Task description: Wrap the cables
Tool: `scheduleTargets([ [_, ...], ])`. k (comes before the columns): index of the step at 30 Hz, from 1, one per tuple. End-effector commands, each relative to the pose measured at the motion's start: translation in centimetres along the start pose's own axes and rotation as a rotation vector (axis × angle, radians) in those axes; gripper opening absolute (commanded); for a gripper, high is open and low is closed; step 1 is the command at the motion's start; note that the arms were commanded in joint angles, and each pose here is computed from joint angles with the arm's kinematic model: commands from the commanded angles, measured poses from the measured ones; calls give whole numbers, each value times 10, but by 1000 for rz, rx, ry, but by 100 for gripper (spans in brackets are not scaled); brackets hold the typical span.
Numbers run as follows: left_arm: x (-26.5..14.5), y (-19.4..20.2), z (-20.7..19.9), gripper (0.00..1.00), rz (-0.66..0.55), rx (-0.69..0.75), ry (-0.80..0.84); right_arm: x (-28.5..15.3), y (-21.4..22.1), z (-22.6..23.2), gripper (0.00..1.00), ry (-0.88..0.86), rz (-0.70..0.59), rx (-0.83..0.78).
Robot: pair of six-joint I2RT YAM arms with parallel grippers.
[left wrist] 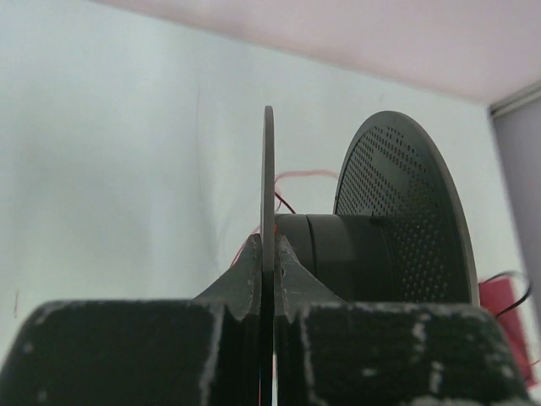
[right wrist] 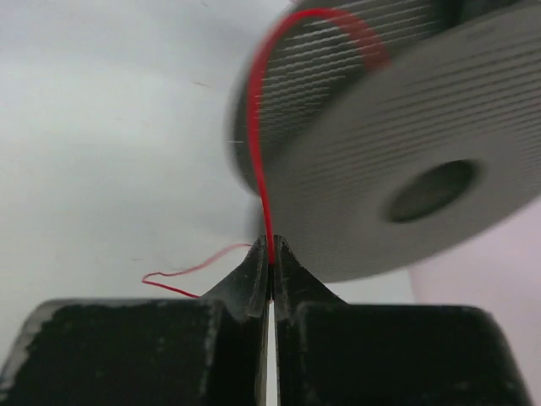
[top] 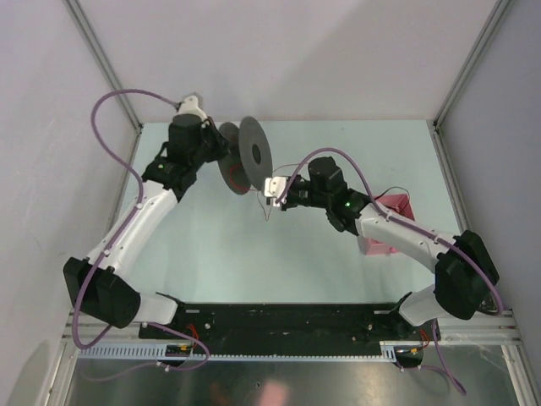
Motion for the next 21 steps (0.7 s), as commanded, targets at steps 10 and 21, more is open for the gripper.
scheduleTargets([
  [10,-35,72,-17,0,131,462,346,-36,-6,-133,0,366,116,-87],
  [21,-101,52,-65,0,218,345,755,-47,86,-137,3,350,122,285],
])
Point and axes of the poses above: each gripper's point midway between its finger pads, its own x axis out along the fingers, its own z axis along the line the jaws close on, y = z × x, the point moved 1 cm from there along -x, back along the fingers, and after that the axes turned 12 degrees about -x, right-handed, at the moved point
